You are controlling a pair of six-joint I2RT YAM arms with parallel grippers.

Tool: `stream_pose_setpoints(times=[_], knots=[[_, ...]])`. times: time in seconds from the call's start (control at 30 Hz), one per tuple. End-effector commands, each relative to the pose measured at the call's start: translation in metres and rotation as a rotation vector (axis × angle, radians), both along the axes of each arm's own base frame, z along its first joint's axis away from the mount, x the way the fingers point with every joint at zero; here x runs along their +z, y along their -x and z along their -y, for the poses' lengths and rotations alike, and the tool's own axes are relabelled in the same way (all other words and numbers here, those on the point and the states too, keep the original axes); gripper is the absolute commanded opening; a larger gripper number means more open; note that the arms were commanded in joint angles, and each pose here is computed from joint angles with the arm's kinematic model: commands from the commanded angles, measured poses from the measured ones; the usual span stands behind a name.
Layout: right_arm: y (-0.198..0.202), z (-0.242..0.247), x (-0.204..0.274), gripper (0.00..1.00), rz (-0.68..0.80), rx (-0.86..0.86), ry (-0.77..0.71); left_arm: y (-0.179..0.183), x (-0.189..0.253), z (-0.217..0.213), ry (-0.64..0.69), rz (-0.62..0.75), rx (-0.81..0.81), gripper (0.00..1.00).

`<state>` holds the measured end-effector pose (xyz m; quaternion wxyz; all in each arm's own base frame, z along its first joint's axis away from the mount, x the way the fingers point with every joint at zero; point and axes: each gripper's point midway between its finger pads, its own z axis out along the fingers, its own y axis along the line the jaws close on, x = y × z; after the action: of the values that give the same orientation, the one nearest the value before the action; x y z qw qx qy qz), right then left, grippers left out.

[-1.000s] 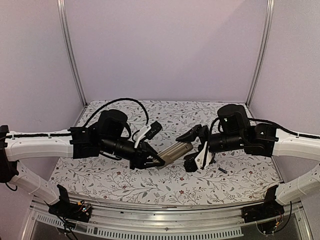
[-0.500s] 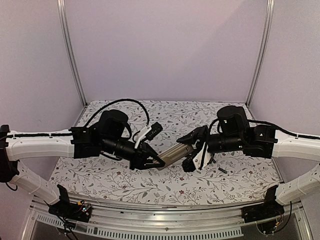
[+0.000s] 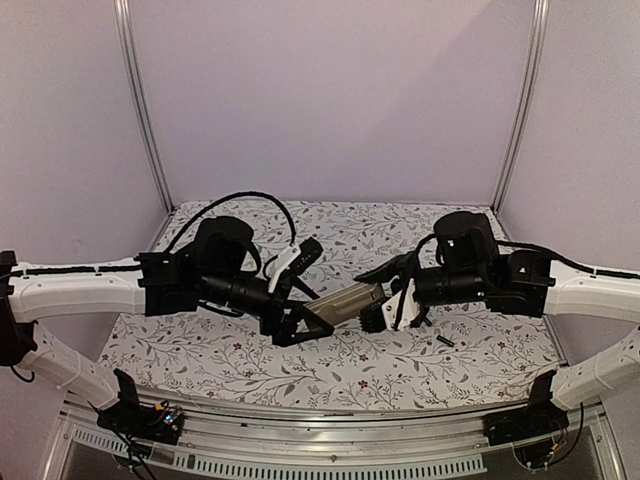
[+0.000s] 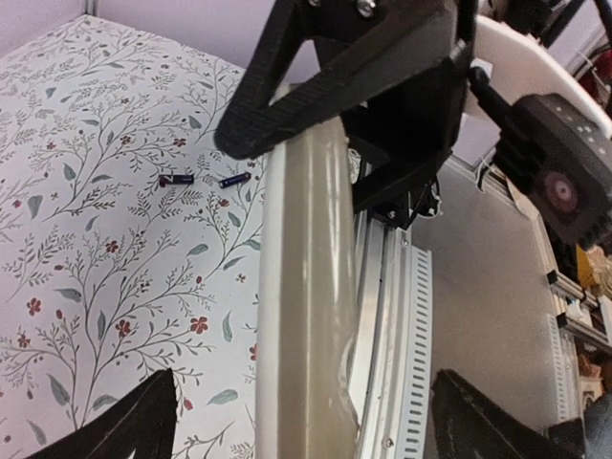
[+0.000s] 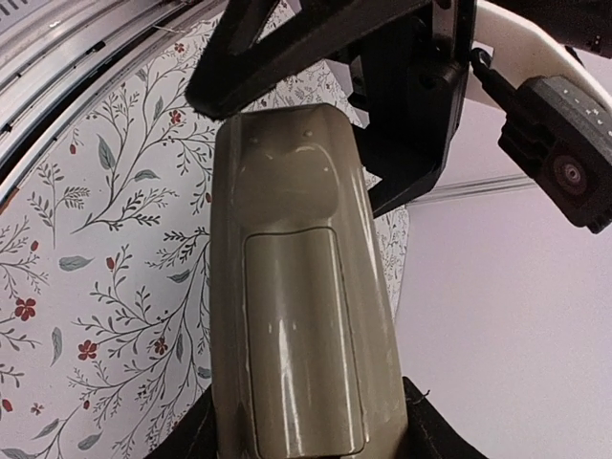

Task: Load the batteries into the remote control
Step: Pass from the left arm to the right, then pass from the right arm to the left

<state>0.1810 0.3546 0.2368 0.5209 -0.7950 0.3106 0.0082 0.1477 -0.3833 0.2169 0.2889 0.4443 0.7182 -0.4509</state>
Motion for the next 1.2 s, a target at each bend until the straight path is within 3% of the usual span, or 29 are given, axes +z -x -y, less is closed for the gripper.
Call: stream_pose_setpoints(times=[0.0, 0.1, 0.2, 0.33, 0.53, 0.77, 0.97, 1.17], knots=[[0.001, 0.001, 0.007, 0.25, -0.102, -0.066, -0.078, -0.02, 0.038, -0.01, 0.055, 0.184, 0.1, 0.99], [0.002, 0.0, 0.005, 0.25, -0.192, -0.104, -0.106, -0.025, 0.063, -0.021, 0.077, 0.4, 0.152, 1.0], [0.006, -0.001, -0.001, 0.25, -0.293, -0.129, -0.122, -0.003, 0.084, -0.024, 0.136, 0.666, 0.09, 1.0], [0.008, -0.003, -0.001, 0.25, -0.389, -0.161, -0.15, 0.024, 0.073, -0.024, 0.082, 0.918, -0.036, 1.0], [0.014, -0.006, 0.011, 0.25, -0.434, -0.146, -0.201, 0.012, 0.036, -0.016, -0.13, 0.999, -0.079, 1.0], [0.016, -0.006, 0.017, 0.25, -0.427, -0.13, -0.215, -0.005, 0.052, -0.01, -0.082, 1.074, 0.044, 0.99], [0.014, -0.008, 0.017, 0.25, -0.423, -0.134, -0.22, -0.007, 0.041, -0.008, -0.1, 1.046, 0.048, 0.77], [0.012, -0.008, 0.02, 0.25, -0.411, -0.139, -0.233, -0.006, 0.035, -0.011, -0.115, 0.997, 0.015, 0.8]])
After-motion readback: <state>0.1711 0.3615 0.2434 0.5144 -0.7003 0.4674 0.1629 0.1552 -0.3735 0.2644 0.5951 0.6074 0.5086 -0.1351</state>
